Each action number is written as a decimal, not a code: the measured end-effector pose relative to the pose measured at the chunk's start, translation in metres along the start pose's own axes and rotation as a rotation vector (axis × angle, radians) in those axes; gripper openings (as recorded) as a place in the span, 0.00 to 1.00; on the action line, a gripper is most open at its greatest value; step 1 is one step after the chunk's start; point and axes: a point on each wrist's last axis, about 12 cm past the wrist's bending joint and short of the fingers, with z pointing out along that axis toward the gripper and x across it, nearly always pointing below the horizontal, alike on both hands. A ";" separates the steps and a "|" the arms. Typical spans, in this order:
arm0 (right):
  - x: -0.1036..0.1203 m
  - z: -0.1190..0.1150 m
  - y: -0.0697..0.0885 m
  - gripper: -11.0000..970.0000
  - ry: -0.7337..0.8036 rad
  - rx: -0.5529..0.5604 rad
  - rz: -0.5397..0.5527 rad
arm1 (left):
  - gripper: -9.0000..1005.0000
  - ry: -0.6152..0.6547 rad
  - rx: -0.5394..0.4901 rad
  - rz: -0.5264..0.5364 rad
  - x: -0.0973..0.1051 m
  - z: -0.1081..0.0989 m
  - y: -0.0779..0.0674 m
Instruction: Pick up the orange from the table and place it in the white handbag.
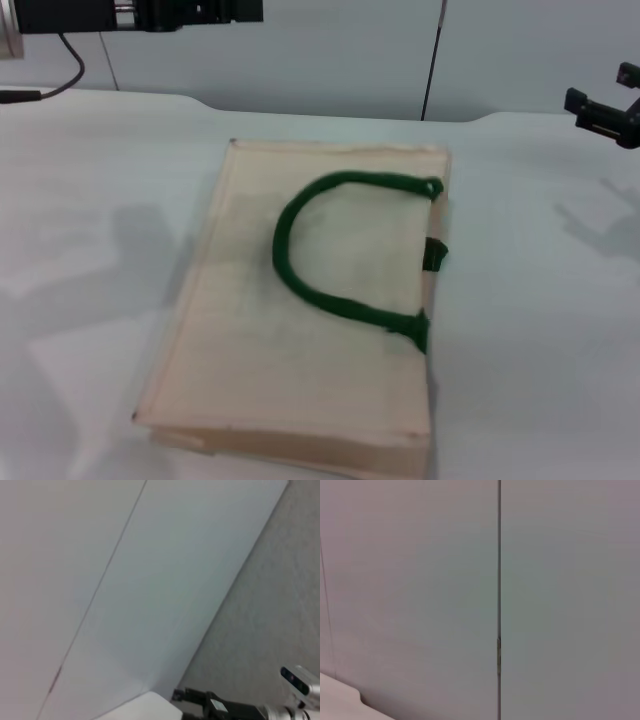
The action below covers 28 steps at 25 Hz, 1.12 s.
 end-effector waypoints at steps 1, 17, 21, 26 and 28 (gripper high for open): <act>0.000 0.000 0.000 0.92 0.000 0.001 0.000 | 0.28 -0.012 -0.006 0.001 0.000 -0.001 0.001; 0.015 0.000 0.002 0.92 -0.117 0.140 0.047 | 0.84 -0.410 -0.278 0.375 0.045 0.018 0.014; 0.017 0.005 0.003 0.92 -0.136 0.187 0.081 | 0.87 -0.497 -0.398 0.408 0.069 0.027 0.024; 0.030 0.003 0.008 0.92 -0.188 0.325 0.083 | 0.87 -0.620 -0.630 0.395 0.101 0.040 0.033; 0.037 -0.001 0.010 0.92 -0.221 0.397 0.098 | 0.87 -0.644 -0.689 0.360 0.108 0.043 0.034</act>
